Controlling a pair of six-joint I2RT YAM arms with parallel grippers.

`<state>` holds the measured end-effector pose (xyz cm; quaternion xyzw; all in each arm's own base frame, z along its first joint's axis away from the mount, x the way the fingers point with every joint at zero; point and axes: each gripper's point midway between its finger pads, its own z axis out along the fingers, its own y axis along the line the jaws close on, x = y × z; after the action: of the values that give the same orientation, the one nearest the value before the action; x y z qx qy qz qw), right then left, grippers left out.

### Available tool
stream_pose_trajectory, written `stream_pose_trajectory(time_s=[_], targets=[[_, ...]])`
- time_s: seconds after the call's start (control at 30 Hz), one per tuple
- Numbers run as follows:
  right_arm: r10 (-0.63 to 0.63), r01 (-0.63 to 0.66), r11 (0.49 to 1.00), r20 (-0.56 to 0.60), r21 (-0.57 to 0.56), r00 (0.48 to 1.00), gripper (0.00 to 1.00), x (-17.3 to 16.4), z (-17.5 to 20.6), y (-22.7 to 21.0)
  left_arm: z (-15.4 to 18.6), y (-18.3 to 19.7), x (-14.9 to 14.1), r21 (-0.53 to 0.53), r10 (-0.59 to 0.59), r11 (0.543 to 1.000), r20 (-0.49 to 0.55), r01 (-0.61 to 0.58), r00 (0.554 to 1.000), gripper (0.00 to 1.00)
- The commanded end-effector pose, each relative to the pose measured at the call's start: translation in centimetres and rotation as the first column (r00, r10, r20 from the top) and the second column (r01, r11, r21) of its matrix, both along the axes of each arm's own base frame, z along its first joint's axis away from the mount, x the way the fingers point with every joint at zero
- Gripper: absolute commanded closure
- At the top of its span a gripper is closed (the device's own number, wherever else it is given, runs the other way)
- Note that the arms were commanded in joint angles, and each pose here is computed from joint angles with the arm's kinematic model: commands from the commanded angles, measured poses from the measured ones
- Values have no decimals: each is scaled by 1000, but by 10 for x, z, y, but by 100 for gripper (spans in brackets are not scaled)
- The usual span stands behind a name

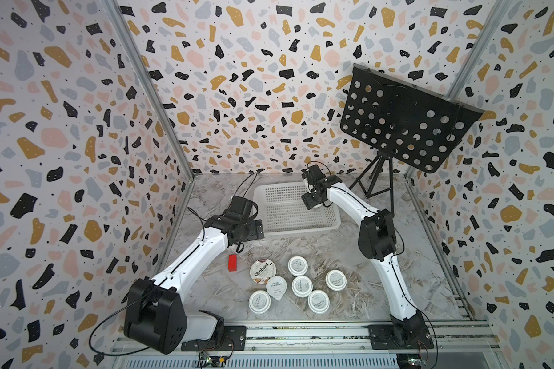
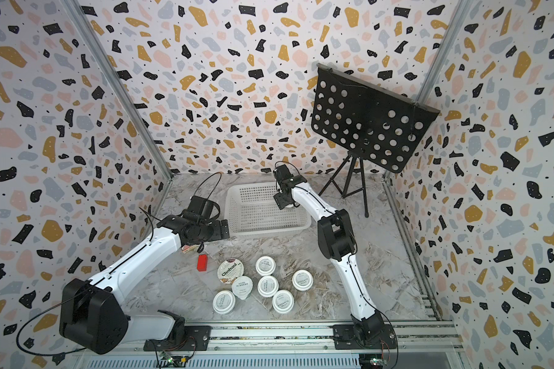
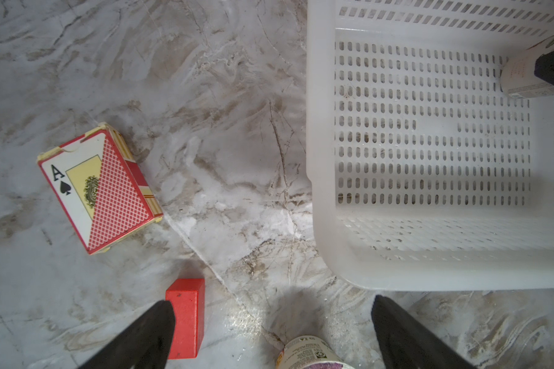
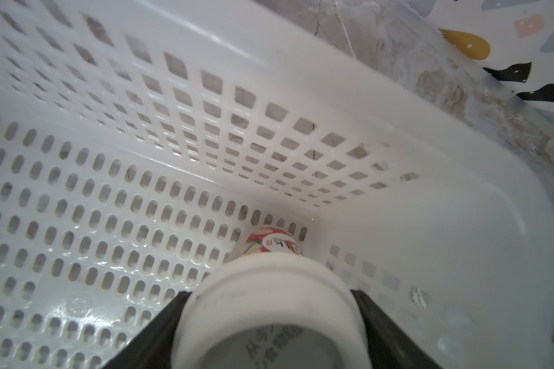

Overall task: Put the yogurt in the basket
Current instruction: Place the yogurt in the basket.

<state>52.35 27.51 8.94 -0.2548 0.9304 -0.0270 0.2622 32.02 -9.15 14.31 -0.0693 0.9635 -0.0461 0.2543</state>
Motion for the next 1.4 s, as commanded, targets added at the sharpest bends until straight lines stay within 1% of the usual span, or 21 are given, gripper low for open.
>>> stream_pose_trajectory(time_s=[0.0,0.33,0.5,0.6,1.0,1.37], targets=[[-7,7,1000,29,2,1000,19,6,12,0,8,0,2,4,-8,1000,29,8,1000,0],[-1,1,1000,29,4,1000,13,5,14,0,8,0,2,6,-8,1000,32,8,999,0],[1,-2,1000,33,16,999,8,3,20,1,9,0,2,6,-10,1000,35,10,999,0],[2,-3,1000,38,23,999,7,3,26,1,9,1,2,7,-10,1000,39,9,999,0],[1,-5,999,71,53,997,5,-1,52,1,10,0,2,2,-11,1000,43,11,999,0],[-11,5,998,99,62,995,8,-2,65,-2,12,0,2,-4,-12,1000,51,12,999,0]])
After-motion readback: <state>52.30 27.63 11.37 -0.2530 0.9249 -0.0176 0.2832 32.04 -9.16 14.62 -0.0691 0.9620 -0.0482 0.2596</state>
